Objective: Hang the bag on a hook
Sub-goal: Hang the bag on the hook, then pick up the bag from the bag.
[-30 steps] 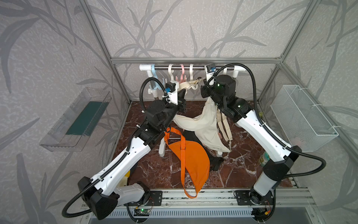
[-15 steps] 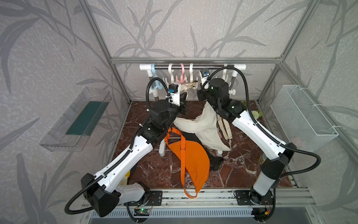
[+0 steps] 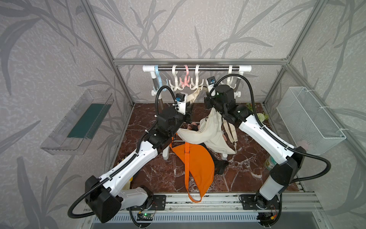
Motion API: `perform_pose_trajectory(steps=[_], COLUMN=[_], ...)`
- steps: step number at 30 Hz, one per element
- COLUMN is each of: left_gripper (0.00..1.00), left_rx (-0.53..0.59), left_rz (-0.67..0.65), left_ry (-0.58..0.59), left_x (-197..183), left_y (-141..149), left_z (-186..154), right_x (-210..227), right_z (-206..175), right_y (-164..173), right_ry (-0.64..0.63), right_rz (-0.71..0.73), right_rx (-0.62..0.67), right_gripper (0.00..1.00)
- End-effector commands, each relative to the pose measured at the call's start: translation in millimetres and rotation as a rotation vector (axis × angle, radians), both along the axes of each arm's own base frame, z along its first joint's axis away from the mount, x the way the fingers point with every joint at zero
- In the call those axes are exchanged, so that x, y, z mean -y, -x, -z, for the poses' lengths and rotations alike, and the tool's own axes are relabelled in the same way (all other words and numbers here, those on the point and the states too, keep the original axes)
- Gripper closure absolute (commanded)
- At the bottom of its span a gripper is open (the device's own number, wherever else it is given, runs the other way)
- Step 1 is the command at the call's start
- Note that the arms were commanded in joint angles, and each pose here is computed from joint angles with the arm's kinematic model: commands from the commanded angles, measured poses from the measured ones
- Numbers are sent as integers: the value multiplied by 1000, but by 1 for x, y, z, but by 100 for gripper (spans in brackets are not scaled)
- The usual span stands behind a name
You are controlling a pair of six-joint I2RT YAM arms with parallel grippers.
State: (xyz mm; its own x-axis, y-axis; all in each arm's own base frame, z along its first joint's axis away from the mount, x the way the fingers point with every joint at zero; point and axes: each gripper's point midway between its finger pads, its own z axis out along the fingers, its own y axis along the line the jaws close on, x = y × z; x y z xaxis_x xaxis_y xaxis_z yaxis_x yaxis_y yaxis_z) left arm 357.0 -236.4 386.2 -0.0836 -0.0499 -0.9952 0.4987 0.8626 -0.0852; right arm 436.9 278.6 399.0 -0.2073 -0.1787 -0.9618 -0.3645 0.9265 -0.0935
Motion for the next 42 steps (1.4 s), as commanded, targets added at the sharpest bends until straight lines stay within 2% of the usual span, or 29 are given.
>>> perform_pose_trajectory(steps=[1, 5, 7, 13, 18, 23, 26, 33, 36, 42], left_gripper=[33, 23, 19, 11, 8, 5, 6, 6, 6, 6], left_rx=[104, 178, 208, 300, 334, 348, 322, 275, 270, 264], left_rz=[123, 142, 151, 209, 160, 92, -7, -291, -353, -470], left_ry=[7, 13, 2, 9, 31, 34, 41, 64, 83, 108], left_x=[10, 5, 3, 3, -13, -36, -56, -114, -129, -157], left_y=[24, 37, 43, 62, 71, 82, 81, 77, 81, 89], left_z=[-15, -12, -8, -7, -3, 7, 15, 35, 40, 43], right_x=[1, -2, -4, -8, -4, 0, -9, -56, -75, -90], right_z=[-20, -17, -13, -2, 18, 79, 122, 203, 239, 293], right_y=[19, 36, 45, 81, 116, 146, 170, 236, 244, 237], right_ry=[-63, -89, -91, -117, -75, 42, 124, 115, 121, 234], right_rz=[-70, -144, -185, -316, -353, -334, -341, -391, -366, -244], right_rx=[30, 33, 23, 4, -32, -173, -261, -516, -628, -805], right_gripper=[61, 36, 30, 23, 22, 22, 23, 25, 26, 25])
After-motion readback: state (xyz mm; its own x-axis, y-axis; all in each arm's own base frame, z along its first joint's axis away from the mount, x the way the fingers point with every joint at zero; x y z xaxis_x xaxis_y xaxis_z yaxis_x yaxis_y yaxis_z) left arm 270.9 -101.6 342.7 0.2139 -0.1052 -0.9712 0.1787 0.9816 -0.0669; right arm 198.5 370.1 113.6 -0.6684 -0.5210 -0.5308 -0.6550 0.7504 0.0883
